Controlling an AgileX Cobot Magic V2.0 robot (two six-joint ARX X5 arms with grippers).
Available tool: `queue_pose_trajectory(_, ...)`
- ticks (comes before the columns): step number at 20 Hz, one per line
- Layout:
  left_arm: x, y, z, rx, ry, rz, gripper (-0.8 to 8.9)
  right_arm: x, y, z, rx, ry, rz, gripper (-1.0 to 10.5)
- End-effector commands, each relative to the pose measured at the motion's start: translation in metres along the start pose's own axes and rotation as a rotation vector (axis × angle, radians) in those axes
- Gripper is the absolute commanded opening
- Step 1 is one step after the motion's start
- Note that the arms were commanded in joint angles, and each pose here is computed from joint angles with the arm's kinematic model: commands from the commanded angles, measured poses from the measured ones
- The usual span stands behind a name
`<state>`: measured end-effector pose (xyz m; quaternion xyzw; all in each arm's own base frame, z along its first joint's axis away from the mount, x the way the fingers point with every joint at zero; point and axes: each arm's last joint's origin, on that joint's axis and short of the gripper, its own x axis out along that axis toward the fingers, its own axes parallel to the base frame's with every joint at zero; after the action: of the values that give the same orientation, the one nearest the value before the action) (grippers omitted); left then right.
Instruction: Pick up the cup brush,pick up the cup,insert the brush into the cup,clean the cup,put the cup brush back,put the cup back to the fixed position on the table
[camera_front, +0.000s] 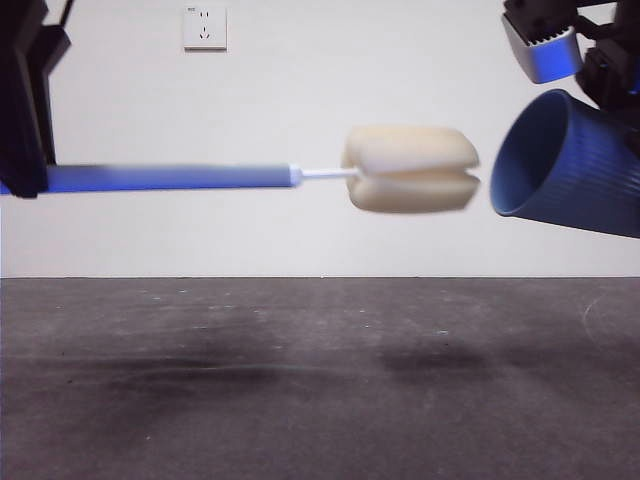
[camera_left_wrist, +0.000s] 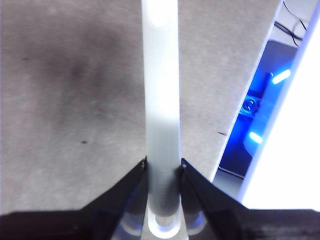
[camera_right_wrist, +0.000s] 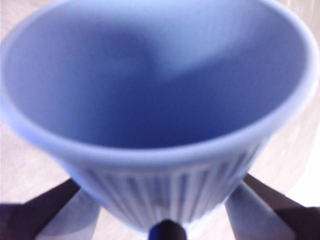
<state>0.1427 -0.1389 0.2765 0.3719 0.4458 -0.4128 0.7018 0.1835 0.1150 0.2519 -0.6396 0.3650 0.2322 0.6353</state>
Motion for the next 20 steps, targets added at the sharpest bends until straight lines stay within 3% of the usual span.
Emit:
queue_pose_trajectory(1,0.004,-0.002,0.006,0.033,-0.008,-0.011,-0.08,0.002,0.002,0.007,-0.063,0.02,-0.027,-0.2)
queue_pose_trajectory(3,0.005,-0.005,0.008,0.044,-0.019,-0.012,-0.08,0.006,0.006,0.015,-0.137,0.037,-0.026,-0.2)
queue_pose_trajectory(10,0.008,-0.005,0.013,0.038,-0.03,-0.019,-0.08,0.007,0.016,0.04,-0.248,0.003,-0.068,-0.2)
queue_pose_trajectory(14,0.04,-0.01,0.033,0.034,-0.007,-0.106,-0.08,0.008,0.025,0.056,-0.3,-0.029,-0.073,-0.2)
queue_pose_trajectory(20,0.037,-0.009,0.073,-0.045,-0.192,-0.134,-0.08,0.005,0.036,0.071,-0.372,-0.065,-0.076,-0.2)
